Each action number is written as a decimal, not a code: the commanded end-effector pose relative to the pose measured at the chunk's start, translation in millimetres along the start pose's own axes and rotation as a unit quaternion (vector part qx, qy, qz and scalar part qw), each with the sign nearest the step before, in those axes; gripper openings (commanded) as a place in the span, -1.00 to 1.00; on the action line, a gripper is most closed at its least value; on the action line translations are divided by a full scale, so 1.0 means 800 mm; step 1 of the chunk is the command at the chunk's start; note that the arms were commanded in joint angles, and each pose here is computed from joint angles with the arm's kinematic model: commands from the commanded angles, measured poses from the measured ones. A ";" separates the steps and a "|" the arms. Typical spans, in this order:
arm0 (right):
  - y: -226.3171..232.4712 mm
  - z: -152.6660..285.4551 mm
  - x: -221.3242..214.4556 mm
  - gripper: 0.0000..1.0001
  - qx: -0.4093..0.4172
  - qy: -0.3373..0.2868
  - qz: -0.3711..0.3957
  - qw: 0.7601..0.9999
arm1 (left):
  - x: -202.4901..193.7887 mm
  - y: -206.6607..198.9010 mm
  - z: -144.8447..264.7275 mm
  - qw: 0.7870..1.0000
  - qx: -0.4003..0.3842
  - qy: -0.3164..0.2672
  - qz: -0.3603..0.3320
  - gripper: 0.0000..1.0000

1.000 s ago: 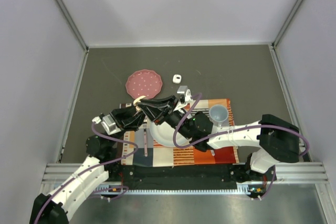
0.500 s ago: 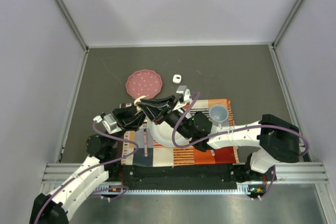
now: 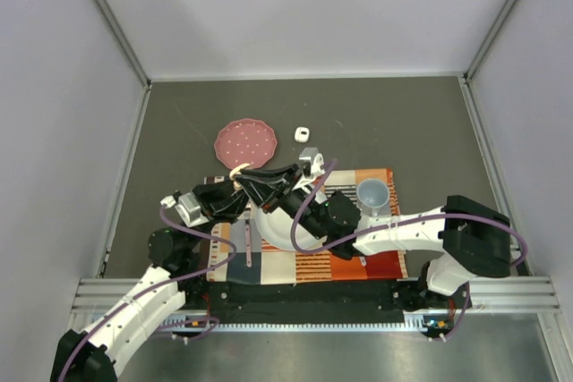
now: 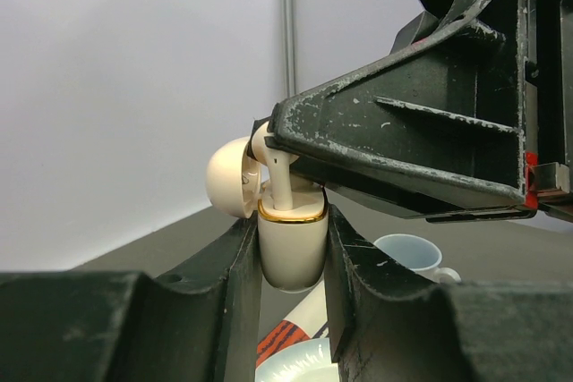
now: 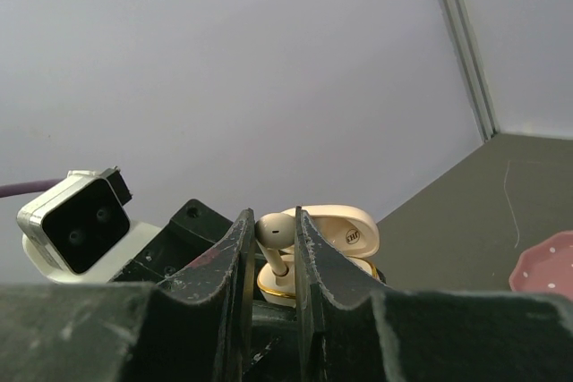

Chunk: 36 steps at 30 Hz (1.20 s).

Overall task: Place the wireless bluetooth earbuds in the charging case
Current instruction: Insert the left earbud into the left side groove of the charging case.

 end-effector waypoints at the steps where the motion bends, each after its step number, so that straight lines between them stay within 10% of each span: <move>1: -0.011 0.007 -0.015 -1.00 -0.028 0.022 0.022 0.999 | 0.035 0.000 -0.005 0.998 -0.004 -0.059 -0.026 -1.00; 36: -0.004 0.009 0.019 -0.70 -0.034 -0.019 0.056 0.998 | 0.032 0.001 -0.003 0.998 0.001 -0.055 -0.021 -1.00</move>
Point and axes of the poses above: each gripper's point midway between its finger pads, its own z axis back along the fingers, its own y axis along the line the jaws close on, x = y × z, the point moved 3 cm from there along z, back along the fingers, and after that the axes turned 10 degrees about -z, right-handed, at the moved point
